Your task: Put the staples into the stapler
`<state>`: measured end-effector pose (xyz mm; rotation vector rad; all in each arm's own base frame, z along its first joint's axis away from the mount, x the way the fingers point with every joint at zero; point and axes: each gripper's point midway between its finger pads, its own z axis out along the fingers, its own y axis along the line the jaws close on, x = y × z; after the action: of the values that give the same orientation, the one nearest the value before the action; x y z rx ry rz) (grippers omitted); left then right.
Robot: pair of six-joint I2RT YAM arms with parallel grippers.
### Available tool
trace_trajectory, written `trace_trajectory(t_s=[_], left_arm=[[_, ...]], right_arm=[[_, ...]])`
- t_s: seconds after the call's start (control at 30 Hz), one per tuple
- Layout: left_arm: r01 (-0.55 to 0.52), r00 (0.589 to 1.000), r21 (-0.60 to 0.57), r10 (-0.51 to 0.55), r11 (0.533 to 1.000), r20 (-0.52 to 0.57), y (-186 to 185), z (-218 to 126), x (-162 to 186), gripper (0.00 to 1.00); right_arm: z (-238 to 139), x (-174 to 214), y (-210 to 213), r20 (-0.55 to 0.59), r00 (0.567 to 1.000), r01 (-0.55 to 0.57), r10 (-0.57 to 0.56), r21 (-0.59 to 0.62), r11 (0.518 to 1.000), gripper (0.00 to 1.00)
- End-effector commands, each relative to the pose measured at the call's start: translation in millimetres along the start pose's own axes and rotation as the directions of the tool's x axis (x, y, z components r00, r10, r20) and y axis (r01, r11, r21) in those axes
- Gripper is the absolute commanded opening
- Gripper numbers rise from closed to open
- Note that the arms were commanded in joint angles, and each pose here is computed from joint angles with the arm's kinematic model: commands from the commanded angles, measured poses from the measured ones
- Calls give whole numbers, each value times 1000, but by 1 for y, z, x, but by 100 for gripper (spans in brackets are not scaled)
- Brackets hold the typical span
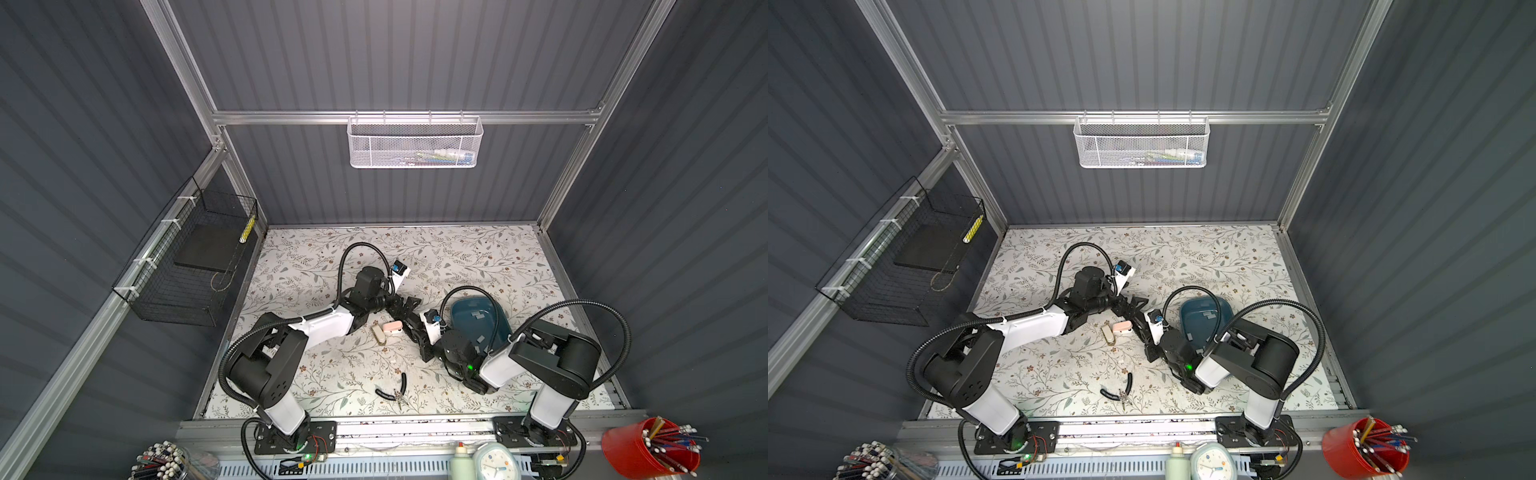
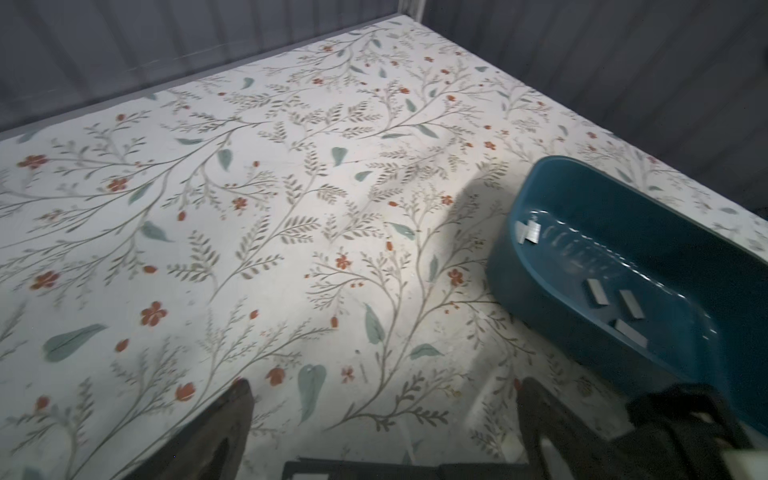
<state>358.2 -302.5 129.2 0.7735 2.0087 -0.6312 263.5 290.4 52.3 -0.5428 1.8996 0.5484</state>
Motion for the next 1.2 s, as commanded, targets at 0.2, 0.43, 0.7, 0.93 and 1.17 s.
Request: trace_trajectory(t_s=[0.2, 0.43, 0.7, 0.93, 1.17], left_arm=[[299, 944, -286, -326, 910, -49, 40, -31, 18, 99], [326, 935, -242, -350, 914, -60, 31, -32, 21, 98], [351, 922, -221, -377, 910, -85, 29, -21, 30, 91], [352, 926, -207, -372, 913, -67, 26, -26, 24, 91], [351, 924, -210, -373, 913, -79, 27, -24, 24, 91]], right_arm=[[-16, -26, 3, 59, 998, -31, 31, -9, 999, 55], [-29, -44, 6, 54, 997, -53, 53, 3, 999, 60], [-7, -34, 0, -46, 998, -30, 34, 89, 996, 58], [0, -24, -11, -95, 995, 8, 8, 163, 987, 66], [12, -19, -5, -123, 992, 36, -18, 141, 989, 48]])
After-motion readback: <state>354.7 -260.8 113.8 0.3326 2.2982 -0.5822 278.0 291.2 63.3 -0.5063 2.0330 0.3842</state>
